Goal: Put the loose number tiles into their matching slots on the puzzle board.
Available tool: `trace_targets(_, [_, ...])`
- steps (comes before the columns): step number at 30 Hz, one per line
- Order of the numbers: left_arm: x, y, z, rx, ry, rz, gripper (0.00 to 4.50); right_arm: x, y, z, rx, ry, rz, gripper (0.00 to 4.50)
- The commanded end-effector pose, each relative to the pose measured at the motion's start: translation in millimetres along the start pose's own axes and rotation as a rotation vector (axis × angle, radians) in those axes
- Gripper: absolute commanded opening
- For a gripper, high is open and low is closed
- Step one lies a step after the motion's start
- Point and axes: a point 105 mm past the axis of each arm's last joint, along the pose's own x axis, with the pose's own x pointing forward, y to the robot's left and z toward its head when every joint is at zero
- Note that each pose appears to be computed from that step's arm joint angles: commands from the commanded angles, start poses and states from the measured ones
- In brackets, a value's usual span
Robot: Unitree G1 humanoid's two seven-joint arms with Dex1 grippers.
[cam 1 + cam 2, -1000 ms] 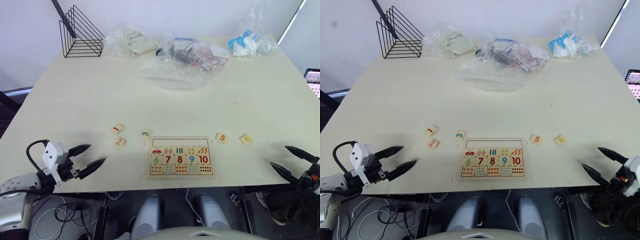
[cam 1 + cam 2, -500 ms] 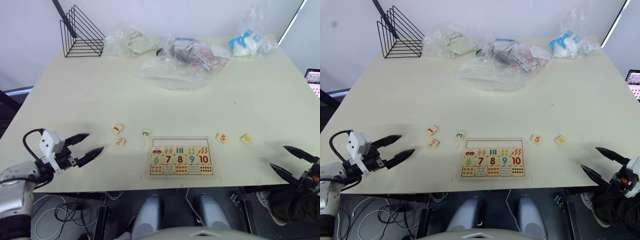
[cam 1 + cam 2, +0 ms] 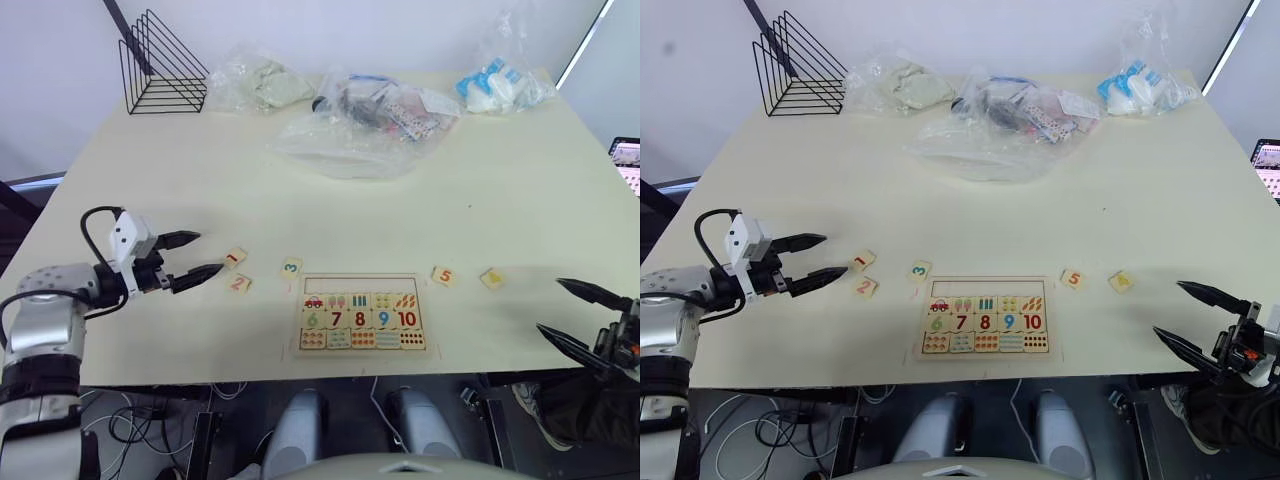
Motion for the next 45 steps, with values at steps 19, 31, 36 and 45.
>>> trace_targets(19, [25,11,1,0.047,0.094,-0.005,4.5,8,-2,15,-0.053,-0.031,0.004,4.47])
trace_targets(31, [32,-1,-5,0.029,0.092,0.005,4.5,12,-4,15,-0.058,-0.028,0.009,4.47])
trace_targets(36, [32,-2,-8,0.002,0.09,0.024,4.5,13,-5,15,-0.06,-0.028,0.013,4.47])
trace_targets(45, [30,-6,-14,-0.033,0.111,0.041,2.41,15,-4,14,-0.059,-0.025,0.019,4.5])
